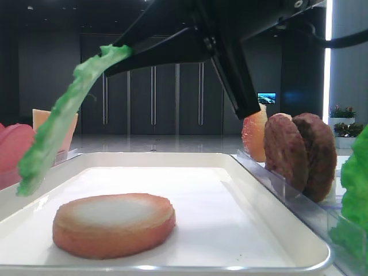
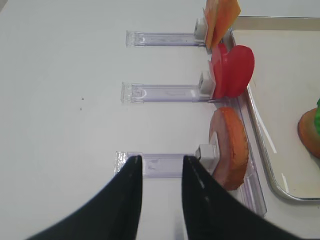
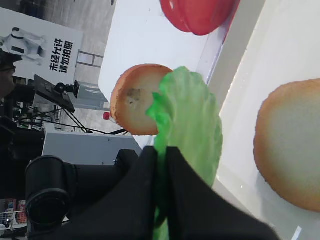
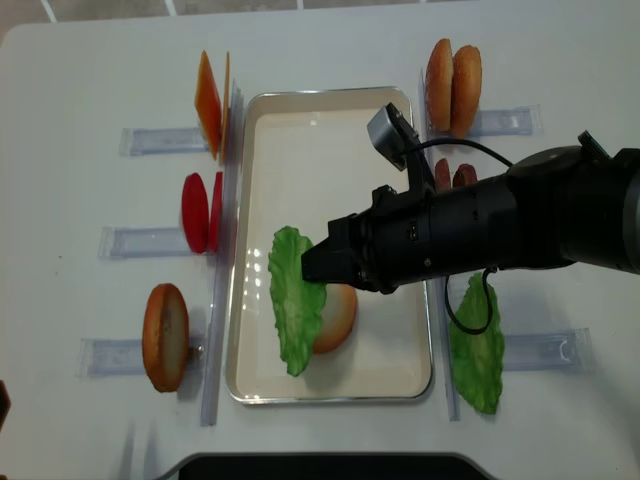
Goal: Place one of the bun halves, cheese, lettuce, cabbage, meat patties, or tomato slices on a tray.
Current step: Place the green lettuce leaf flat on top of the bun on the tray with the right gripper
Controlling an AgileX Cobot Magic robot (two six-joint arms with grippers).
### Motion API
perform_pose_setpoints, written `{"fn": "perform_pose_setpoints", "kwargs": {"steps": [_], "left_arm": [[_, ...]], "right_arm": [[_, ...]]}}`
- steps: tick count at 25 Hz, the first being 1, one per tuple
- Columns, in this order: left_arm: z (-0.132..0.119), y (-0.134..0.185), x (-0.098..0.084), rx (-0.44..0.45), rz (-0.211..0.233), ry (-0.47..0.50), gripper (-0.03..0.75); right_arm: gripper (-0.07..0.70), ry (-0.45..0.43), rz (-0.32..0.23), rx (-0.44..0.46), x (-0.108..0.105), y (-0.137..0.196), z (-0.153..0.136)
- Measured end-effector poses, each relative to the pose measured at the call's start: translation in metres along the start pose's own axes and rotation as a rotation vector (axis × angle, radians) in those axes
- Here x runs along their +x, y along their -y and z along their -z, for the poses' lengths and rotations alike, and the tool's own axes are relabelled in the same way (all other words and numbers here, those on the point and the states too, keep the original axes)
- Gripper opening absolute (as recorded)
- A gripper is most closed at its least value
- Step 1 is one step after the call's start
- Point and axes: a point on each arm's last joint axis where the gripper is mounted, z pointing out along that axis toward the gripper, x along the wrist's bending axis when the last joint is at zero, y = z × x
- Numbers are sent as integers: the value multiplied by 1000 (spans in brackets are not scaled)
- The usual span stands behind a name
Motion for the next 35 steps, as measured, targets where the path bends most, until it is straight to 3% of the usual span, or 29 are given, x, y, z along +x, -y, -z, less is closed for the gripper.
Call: {"fn": "perform_pose_setpoints", "kwargs": {"steps": [9,15,27,35], "left_arm": [[0,0,0,0,0,0,211],[0,0,0,0,0,0,211],[0,0,0,0,0,0,211],[0,0,0,0,0,0,211]], "right_arm": [[13,21,-21,4,-14,4,4],[13,49,-64,55,-35,10,-9],[13,18,-14,22,-23,-7,-13],[13,37,-34,35,-34,-6,-18]]}}
